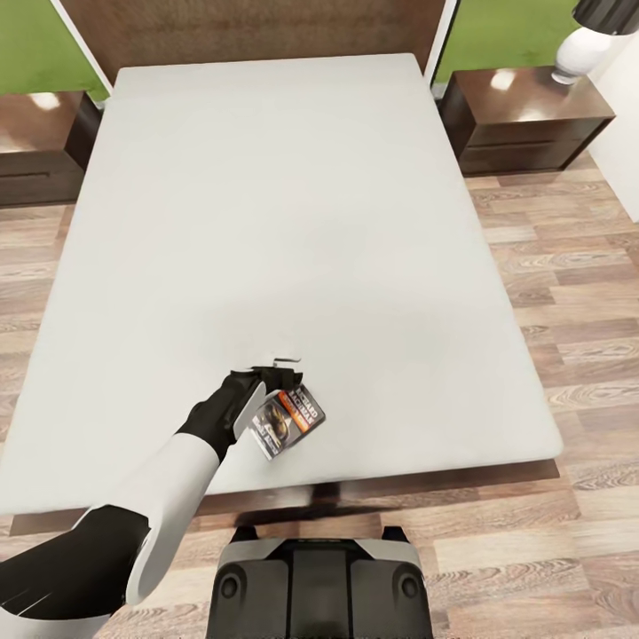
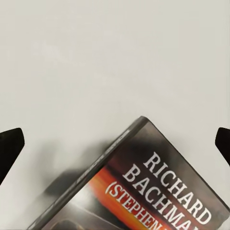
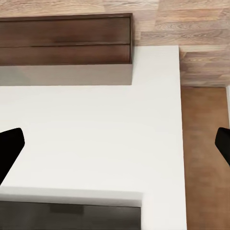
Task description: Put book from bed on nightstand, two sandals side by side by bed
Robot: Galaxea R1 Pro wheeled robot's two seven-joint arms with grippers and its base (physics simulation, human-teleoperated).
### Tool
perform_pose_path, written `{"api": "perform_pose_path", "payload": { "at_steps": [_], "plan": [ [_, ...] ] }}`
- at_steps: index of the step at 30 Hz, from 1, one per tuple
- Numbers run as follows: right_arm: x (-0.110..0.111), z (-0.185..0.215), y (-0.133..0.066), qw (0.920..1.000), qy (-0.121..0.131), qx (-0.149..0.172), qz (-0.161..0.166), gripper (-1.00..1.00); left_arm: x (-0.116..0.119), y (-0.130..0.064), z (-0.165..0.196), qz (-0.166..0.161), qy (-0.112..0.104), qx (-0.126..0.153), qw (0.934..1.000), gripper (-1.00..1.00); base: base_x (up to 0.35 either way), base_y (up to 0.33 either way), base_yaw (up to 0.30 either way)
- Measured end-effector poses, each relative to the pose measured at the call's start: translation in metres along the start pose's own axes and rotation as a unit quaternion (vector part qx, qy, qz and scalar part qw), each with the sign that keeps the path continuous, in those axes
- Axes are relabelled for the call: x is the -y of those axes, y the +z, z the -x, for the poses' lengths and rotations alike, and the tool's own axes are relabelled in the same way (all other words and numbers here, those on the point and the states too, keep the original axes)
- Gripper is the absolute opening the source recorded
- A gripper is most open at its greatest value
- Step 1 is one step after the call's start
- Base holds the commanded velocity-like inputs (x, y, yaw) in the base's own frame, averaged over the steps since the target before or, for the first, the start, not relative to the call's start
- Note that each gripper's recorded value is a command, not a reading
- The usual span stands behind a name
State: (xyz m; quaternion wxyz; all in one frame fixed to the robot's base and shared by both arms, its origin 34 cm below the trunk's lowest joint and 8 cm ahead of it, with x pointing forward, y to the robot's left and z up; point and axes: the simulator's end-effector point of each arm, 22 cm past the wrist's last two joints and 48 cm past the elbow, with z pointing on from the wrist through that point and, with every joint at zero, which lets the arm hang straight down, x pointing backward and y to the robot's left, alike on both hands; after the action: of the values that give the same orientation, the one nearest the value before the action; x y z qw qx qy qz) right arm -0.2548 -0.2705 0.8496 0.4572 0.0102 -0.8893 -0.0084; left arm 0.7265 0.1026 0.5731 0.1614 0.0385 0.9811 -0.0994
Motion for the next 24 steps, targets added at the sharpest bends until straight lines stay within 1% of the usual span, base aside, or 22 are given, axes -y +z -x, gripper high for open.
{"api": "perform_pose_path", "payload": {
  "at_steps": [24],
  "plan": [
    [-0.002, -0.015, -0.004, 0.9998, 0.0, -0.02, 0.002, 1.0, 0.001, 0.015, -0.006, -0.004, -0.002, -0.007, 1.0, 1.0, 0.0, 0.0, 0.0]
  ]
}}
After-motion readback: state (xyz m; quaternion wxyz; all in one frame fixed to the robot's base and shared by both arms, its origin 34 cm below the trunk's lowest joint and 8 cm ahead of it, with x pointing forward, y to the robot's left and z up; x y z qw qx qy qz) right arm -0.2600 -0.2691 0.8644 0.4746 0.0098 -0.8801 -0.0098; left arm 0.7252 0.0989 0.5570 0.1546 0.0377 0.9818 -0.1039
